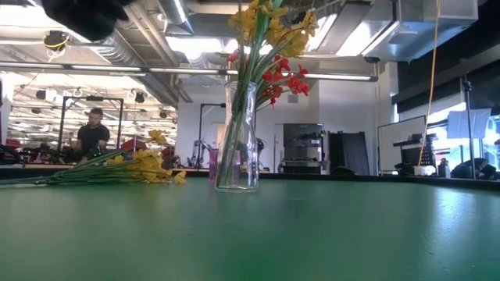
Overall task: Sort flowers into vase by color
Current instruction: Put the white flower into the transparent vase, then put the yellow flowers into the transparent vase
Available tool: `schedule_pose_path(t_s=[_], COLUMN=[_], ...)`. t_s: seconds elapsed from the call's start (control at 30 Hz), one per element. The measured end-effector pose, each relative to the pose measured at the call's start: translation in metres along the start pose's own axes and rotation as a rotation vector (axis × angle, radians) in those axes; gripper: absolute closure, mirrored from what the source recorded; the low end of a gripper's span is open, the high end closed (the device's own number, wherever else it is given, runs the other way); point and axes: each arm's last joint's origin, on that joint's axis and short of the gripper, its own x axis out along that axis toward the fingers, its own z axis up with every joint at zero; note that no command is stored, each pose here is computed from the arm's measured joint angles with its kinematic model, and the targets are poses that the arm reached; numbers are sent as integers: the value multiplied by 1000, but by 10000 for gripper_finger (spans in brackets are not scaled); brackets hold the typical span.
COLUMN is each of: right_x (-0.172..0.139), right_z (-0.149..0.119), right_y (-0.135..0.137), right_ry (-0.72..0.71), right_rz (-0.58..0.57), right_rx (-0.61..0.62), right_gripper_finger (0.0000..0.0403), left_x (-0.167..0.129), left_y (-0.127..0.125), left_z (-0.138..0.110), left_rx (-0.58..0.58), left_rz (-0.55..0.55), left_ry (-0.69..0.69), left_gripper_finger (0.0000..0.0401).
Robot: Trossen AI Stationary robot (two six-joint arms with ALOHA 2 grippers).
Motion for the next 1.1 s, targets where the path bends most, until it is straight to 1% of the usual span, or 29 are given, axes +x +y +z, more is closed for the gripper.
schedule_pose_path(t_s=[0.13, 0.3, 0.37, 0.53, 0.6, 0.77, 0.97, 1.1], right_x=[0, 0, 0, 0, 0, 0, 0, 0], right_z=[0, -1, 0, -2, -3, -3, -3, -3], right_y=[0, 1, 1, 0, 0, 0, 0, 0], right_ry=[4, 5, 5, 20, 24, 24, 23, 21], right_rz=[11, 13, 13, 12, 12, 12, 12, 13], right_rx=[-3, -4, -4, -19, -23, -23, -22, -19], right_gripper_finger=[171, 171, 171, 171, 171, 171, 171, 171], left_x=[0, 0, 0, -1, -2, -8, -20, -30], left_y=[6, 8, 10, 9, 8, -3, -29, -46], left_z=[-15, -23, -24, -32, -35, -37, -31, -26], left_rx=[-13, 6, 14, 37, 47, 79, 182, 222], left_rz=[22, 35, 56, 84, 122, 271, 392, 468], left_ry=[17, 49, 66, 154, 193, 273, 352, 413], left_gripper_finger=[401, 401, 401, 401, 398, 369, 323, 283])
